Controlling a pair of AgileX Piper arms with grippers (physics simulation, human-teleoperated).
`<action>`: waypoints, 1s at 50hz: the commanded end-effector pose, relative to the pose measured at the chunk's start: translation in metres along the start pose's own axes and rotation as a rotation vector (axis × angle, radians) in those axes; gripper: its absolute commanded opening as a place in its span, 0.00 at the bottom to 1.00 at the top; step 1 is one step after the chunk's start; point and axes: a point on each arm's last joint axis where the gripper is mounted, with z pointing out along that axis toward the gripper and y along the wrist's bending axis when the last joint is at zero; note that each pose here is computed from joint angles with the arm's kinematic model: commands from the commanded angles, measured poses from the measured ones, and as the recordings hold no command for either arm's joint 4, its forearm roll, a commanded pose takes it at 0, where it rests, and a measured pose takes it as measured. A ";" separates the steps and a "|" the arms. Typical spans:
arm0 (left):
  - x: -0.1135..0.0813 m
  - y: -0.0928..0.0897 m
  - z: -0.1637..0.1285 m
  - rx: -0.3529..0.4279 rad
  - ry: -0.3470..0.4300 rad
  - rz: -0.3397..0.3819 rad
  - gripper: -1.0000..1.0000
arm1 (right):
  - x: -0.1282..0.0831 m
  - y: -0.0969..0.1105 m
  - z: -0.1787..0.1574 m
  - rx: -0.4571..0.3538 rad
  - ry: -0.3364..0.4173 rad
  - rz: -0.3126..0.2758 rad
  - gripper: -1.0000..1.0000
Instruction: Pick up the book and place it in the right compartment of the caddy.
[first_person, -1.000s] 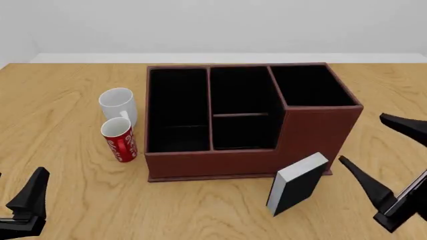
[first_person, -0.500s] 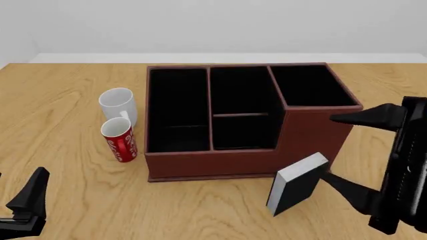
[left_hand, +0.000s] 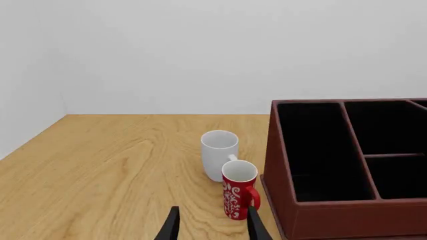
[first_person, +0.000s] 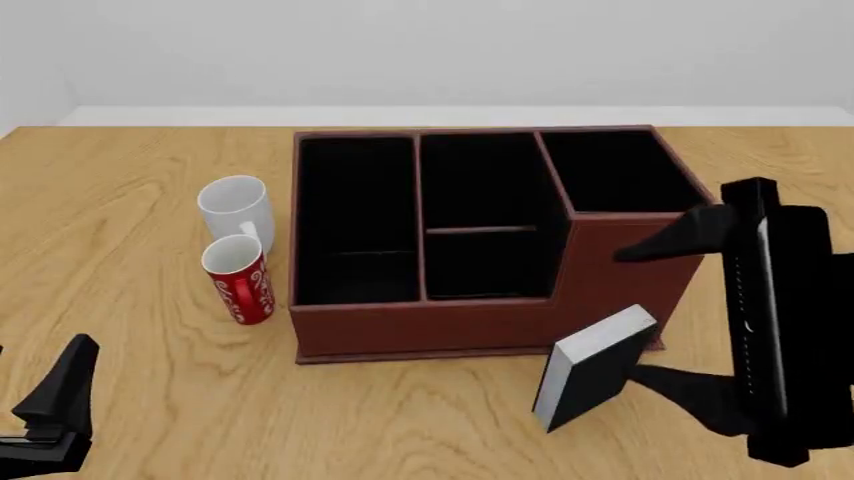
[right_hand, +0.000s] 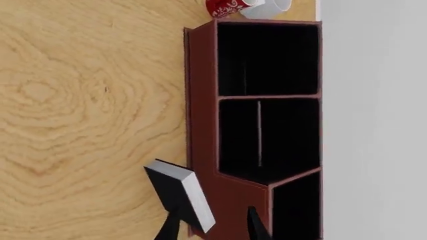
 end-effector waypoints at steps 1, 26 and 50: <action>0.000 0.000 0.000 0.000 0.000 0.000 1.00 | -0.007 -0.009 0.007 -0.091 0.046 -0.008 1.00; 0.000 0.000 0.000 0.000 0.000 0.000 1.00 | -0.001 -0.010 0.037 -0.199 0.136 0.039 1.00; 0.000 0.000 0.000 0.000 0.000 0.000 1.00 | 0.008 -0.016 0.060 -0.226 0.188 0.049 1.00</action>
